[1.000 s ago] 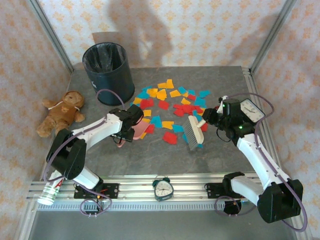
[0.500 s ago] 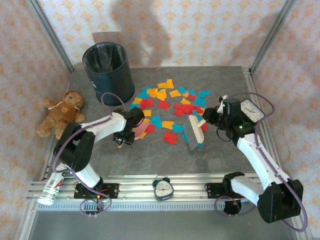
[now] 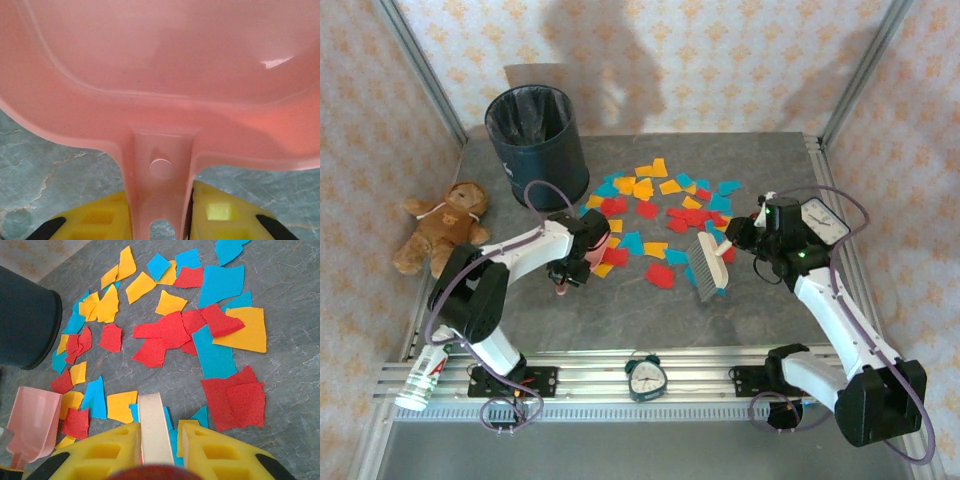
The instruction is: Sweep away the paper scraps from the table
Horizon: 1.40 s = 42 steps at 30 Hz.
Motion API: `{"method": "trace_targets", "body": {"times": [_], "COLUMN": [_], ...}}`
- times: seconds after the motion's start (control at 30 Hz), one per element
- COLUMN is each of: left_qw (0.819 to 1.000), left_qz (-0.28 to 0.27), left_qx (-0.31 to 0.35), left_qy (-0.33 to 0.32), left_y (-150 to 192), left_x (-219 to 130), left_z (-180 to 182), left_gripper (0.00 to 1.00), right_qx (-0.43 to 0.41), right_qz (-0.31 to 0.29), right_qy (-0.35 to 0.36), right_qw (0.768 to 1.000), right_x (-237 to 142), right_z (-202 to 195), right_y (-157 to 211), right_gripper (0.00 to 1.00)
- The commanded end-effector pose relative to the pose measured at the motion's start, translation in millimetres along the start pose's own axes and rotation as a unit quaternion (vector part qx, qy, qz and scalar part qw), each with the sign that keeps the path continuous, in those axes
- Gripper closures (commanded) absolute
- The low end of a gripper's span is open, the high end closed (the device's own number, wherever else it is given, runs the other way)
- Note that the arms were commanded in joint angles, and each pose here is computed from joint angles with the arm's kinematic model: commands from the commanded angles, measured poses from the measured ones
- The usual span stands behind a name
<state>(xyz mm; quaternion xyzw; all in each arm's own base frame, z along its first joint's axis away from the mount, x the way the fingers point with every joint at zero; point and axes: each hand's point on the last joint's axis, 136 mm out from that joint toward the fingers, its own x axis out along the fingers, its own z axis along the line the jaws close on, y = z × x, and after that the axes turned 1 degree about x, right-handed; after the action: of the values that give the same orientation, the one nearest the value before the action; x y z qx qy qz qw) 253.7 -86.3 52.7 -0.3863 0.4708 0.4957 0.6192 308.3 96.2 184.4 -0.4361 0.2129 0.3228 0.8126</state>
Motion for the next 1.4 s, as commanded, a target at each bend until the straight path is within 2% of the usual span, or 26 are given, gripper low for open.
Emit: {"method": "trace_targets", "body": {"times": [0.0,0.1,0.27,0.4,0.63,0.77,0.97,1.37], "left_qw": [0.999,0.996,0.983,0.972,0.951,0.947,0.949,0.95], "left_qz": [-0.026,-0.043,-0.063,-0.052,-0.036,-0.035,-0.056,-0.127], "left_qx": [0.029,0.075,0.175,0.23,0.305,0.317,0.307,0.27], "left_qy": [-0.009,-0.016,-0.008,-0.015,0.027,0.036,0.049,0.091], "left_y": [-6.4,-18.3,-39.7,-51.3,-53.1,-55.6,-60.5,-62.7], "left_x": [-27.5,-36.4,-43.7,-39.7,-31.4,-26.1,-23.9,-31.8], "left_z": [4.8,-11.8,-60.1,-84.1,-123.6,-130.7,-132.3,-128.9], "left_gripper": [0.73,0.72,0.72,0.72,0.72,0.7,0.53,0.52], "right_qx": [-0.006,-0.003,0.006,-0.002,-0.009,-0.008,-0.008,-0.006], "right_qz": [-0.047,-0.056,-0.069,-0.074,-0.077,-0.075,-0.075,-0.07], "right_qy": [-0.005,0.003,0.027,0.05,0.074,0.075,0.073,0.068], "right_qw": [0.999,0.998,0.997,0.996,0.994,0.994,0.994,0.995], "right_x": [-15.5,-16.7,-21.6,-29.1,-36.6,-36.0,-35.9,-34.7], "right_z": [9.3,5.2,-6.0,-14.6,-24.0,-25.5,-24.6,-21.7], "right_y": [-24.3,-25.2,-27.6,-27.8,-24.1,-23.3,-23.3,-23.8], "right_gripper": [1.0,1.0,1.0,1.0,1.0,1.0,1.0,1.0]}}
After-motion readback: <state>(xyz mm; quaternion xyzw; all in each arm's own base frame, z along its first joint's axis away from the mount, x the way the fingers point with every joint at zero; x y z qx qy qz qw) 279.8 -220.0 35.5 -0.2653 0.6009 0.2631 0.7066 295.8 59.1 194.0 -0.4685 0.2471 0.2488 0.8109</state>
